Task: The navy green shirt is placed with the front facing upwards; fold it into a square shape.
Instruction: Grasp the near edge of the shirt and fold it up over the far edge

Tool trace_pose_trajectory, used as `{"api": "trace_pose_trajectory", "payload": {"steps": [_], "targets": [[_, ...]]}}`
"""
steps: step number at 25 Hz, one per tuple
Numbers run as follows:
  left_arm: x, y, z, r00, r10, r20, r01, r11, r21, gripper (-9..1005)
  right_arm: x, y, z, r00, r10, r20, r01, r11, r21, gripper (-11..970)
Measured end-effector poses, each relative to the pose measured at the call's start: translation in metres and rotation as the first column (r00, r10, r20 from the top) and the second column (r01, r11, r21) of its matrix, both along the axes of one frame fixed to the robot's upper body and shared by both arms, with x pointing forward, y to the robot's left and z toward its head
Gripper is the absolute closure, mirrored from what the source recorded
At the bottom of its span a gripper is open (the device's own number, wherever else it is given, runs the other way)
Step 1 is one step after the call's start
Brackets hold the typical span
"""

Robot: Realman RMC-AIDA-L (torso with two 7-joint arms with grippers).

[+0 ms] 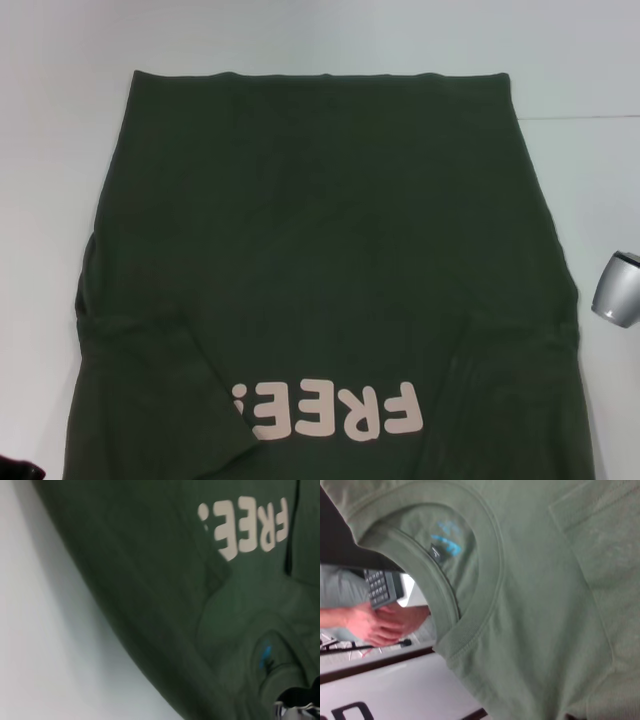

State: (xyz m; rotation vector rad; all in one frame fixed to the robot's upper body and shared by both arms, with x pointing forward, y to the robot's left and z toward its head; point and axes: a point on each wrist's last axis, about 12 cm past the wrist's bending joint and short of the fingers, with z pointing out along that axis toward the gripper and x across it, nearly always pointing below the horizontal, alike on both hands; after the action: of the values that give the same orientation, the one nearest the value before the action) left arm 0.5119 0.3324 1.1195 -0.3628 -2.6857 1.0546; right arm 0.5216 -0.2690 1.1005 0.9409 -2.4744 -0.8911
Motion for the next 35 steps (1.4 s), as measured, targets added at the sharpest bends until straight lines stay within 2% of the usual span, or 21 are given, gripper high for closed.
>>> {"api": "trace_pose_trajectory", "payload": {"steps": [7, 12, 17, 22, 25, 28, 29, 34, 35], "targets": [[-0.002, -0.01, -0.004, 0.995, -0.089, -0.052, 0.092, 0.994, 0.056, 964, 0.001, 0.003, 0.0, 0.999, 0.037, -0.016, -0.037, 0.999, -0.02, 902], [-0.001, -0.013, -0.003, 0.993, -0.102, -0.055, 0.106, 0.993, 0.059, 965, 0.0, 0.005, -0.001, 0.998, 0.052, -0.021, -0.052, 0.998, -0.025, 902], [0.008, -0.013, 0.005, 0.998, -0.05, 0.025, 0.05, 0.998, -0.029, 965, 0.006, 0.003, 0.006, 1.0, -0.012, 0.019, 0.011, 0.999, 0.05, 902], [0.017, -0.003, 0.019, 0.984, 0.058, 0.17, -0.027, 0.983, -0.181, 965, 0.02, -0.016, 0.022, 0.981, -0.164, 0.099, 0.143, 0.971, 0.192, 902], [0.023, 0.006, 0.029, 0.953, 0.168, 0.253, -0.092, 0.953, -0.287, 964, 0.03, -0.032, 0.034, 0.947, -0.283, 0.153, 0.232, 0.93, 0.285, 903], [0.03, 0.016, 0.038, 0.895, 0.311, 0.32, -0.179, 0.907, -0.382, 964, 0.041, -0.046, 0.047, 0.885, -0.409, 0.223, 0.3, 0.867, 0.397, 903], [0.034, 0.02, 0.038, 0.864, 0.373, 0.337, -0.223, 0.885, -0.409, 964, 0.045, -0.05, 0.051, 0.861, -0.444, 0.246, 0.315, 0.847, 0.428, 903], [0.044, 0.019, 0.027, 0.789, 0.507, 0.347, -0.337, 0.829, -0.447, 964, 0.063, -0.057, 0.053, 0.737, -0.594, 0.322, 0.389, 0.763, 0.516, 903], [0.047, 0.018, 0.023, 0.764, 0.543, 0.349, -0.369, 0.811, -0.454, 964, 0.067, -0.057, 0.052, 0.712, -0.619, 0.332, 0.404, 0.747, 0.528, 903]]}}
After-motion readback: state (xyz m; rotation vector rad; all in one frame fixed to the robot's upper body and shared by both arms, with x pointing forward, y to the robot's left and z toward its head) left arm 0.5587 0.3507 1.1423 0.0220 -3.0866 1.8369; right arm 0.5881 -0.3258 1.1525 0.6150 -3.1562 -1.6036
